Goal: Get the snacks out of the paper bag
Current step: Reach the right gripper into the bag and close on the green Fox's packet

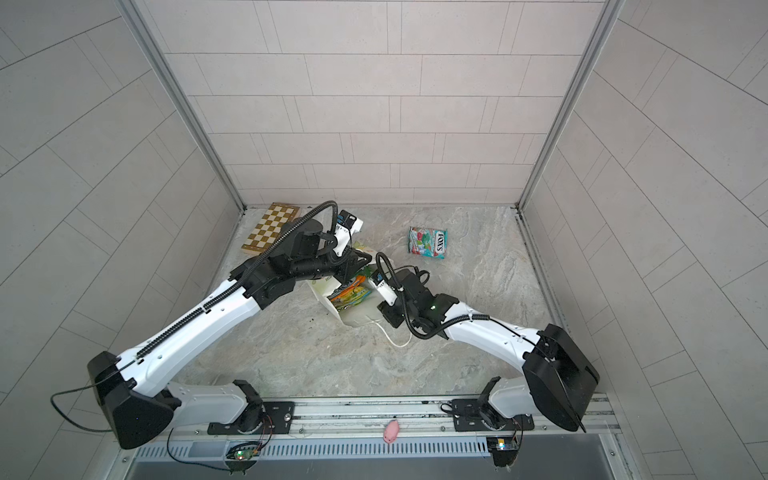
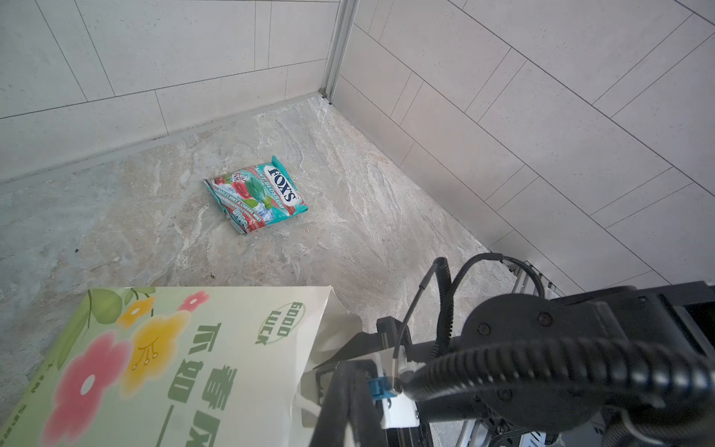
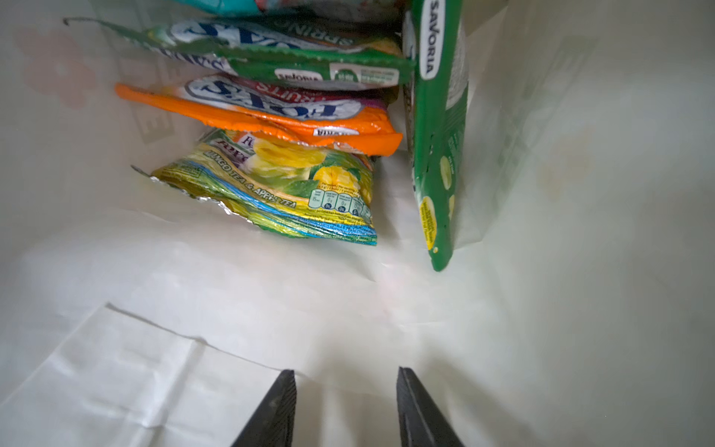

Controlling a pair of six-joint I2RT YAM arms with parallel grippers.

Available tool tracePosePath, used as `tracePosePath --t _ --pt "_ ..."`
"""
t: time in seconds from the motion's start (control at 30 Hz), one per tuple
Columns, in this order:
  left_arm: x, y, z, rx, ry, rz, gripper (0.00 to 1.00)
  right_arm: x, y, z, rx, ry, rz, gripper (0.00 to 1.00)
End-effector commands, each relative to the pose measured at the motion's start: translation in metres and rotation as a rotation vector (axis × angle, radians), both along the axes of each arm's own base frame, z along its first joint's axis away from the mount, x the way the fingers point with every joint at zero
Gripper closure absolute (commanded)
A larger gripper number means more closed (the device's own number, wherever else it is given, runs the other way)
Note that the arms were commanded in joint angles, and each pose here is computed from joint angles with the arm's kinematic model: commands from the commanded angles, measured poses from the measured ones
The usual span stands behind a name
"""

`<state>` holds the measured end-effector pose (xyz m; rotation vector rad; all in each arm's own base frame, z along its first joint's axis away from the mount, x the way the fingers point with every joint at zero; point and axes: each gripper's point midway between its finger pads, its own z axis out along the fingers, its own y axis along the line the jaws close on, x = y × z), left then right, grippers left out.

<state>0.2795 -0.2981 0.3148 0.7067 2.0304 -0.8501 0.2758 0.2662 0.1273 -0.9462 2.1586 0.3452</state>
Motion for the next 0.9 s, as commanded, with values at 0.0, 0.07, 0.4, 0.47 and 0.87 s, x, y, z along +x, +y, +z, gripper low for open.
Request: tracePosePath --t 0.0,0.07,0.4,0.47,0.87 --pt "-0.005 -0.002 0.01 -0.025 -0.036 -0.021 1.0 0.008 0.002 0.006 -0.049 -0.068 -0.017 0.57" --pt "-0.005 -0.003 0.01 -0.026 -0.037 -0.023 1.0 0.011 0.005 0.007 -0.058 -0.091 -0.02 0.57" --pt "-0.007 -0.004 0.01 -0.025 -0.039 -0.028 1.0 0.034 0.012 0.007 -0.101 -0.203 -0.078 0.62" --pt "-0.007 -0.004 0.009 -0.023 -0.038 -0.029 1.0 0.039 0.013 0.007 -0.081 -0.232 -0.099 0.64" --pt "-0.01 -0.006 0.009 -0.022 -0.041 -0.036 1.0 0.066 0.02 0.007 -0.054 -0.324 -0.187 0.66"
